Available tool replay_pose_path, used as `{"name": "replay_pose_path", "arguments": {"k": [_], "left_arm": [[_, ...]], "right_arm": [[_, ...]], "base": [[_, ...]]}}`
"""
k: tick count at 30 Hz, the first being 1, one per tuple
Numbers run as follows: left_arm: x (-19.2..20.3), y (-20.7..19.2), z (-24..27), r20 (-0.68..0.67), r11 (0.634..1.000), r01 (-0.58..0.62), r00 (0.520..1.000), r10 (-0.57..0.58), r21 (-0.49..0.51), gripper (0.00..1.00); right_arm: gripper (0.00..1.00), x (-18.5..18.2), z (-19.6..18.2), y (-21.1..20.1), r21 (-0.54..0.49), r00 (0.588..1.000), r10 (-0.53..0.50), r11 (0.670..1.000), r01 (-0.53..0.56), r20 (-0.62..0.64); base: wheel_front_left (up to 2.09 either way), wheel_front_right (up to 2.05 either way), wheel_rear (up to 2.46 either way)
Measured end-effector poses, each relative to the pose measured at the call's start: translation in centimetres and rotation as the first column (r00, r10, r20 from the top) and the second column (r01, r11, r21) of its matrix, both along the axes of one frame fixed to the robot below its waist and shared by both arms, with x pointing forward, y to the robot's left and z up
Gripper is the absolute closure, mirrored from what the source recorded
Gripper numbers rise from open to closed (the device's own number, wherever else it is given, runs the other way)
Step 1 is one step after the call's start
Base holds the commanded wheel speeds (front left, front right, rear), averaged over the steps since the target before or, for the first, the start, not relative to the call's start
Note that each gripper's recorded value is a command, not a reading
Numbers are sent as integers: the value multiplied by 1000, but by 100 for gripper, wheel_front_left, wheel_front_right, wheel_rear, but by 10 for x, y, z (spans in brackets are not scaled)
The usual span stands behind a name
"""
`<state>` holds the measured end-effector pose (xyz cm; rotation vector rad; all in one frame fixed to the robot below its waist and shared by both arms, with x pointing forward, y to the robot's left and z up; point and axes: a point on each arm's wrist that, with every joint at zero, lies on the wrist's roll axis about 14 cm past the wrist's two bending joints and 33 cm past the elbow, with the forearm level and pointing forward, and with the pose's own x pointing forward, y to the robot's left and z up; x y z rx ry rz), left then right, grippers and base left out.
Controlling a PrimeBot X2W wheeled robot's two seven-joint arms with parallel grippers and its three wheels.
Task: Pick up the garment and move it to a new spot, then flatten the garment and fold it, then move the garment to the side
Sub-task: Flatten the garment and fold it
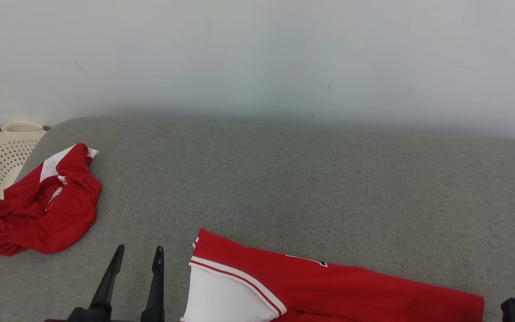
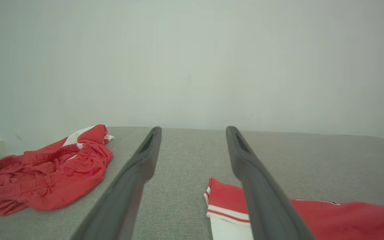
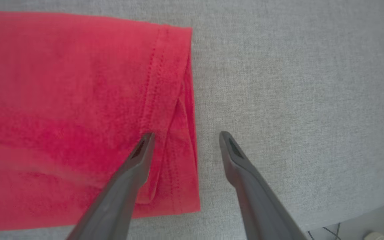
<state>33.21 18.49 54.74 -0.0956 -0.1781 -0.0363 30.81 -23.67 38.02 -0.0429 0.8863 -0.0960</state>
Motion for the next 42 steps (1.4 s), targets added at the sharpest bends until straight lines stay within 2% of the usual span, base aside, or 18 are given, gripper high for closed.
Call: {"name": "replay_pose_path", "arguments": {"k": [12, 13, 15, 16, 21, 28, 29, 36, 39, 42], "left_arm": [[4, -6, 5, -24, 1000, -10, 1000, 10, 9, 0], [4, -6, 6, -23, 1000, -9, 1000, 10, 11, 0], [4, -7, 7, -25, 1000, -9, 1000, 10, 11, 0], [3, -8, 7, -28, 1000, -5, 1000, 6, 12, 0], [0, -12, 7, -40, 1000, 9, 999, -9, 11, 0], [-2, -19, 10, -38, 999, 32, 999, -31, 10, 0], [-4, -20, 11, -36, 999, 31, 999, -31, 8, 0], [-6, -22, 15, -18, 999, 34, 999, -34, 6, 0], [-7, -24, 16, -14, 999, 36, 999, -36, 1, 0], [-7, -28, 16, -13, 999, 46, 999, -46, -8, 0]], "right_arm": [[0, 8, -17, 10, 26, 998, 16, 1000, -14, -60], [7, 8, -17, 10, 27, 998, 15, 1000, -13, -61], [67, 9, -18, 10, 36, 998, 9, 999, -7, -62], [100, 9, -18, 10, 39, 998, 6, 999, -4, -62], [100, 12, -14, 5, 49, 999, -21, 999, 22, -29], [100, 14, 2, -28, 28, 991, -128, 992, 127, 49], [100, 13, 11, -45, 23, 979, -183, 983, 182, 89], [100, 4, 40, -90, -29, 939, -293, 952, 303, 182], [100, 1, 55, -101, -53, 927, -307, 944, 325, 215], [100, 4, 59, -86, -30, 940, -269, 959, 281, 209]], "base": [[0, 0, 0], [0, 0, 0], [0, 0, 0], [0, 0, 0], [0, 0, 0], [0, 0, 0], [0, 0, 0], [0, 0, 0], [0, 0, 0], [0, 0, 0]]}}
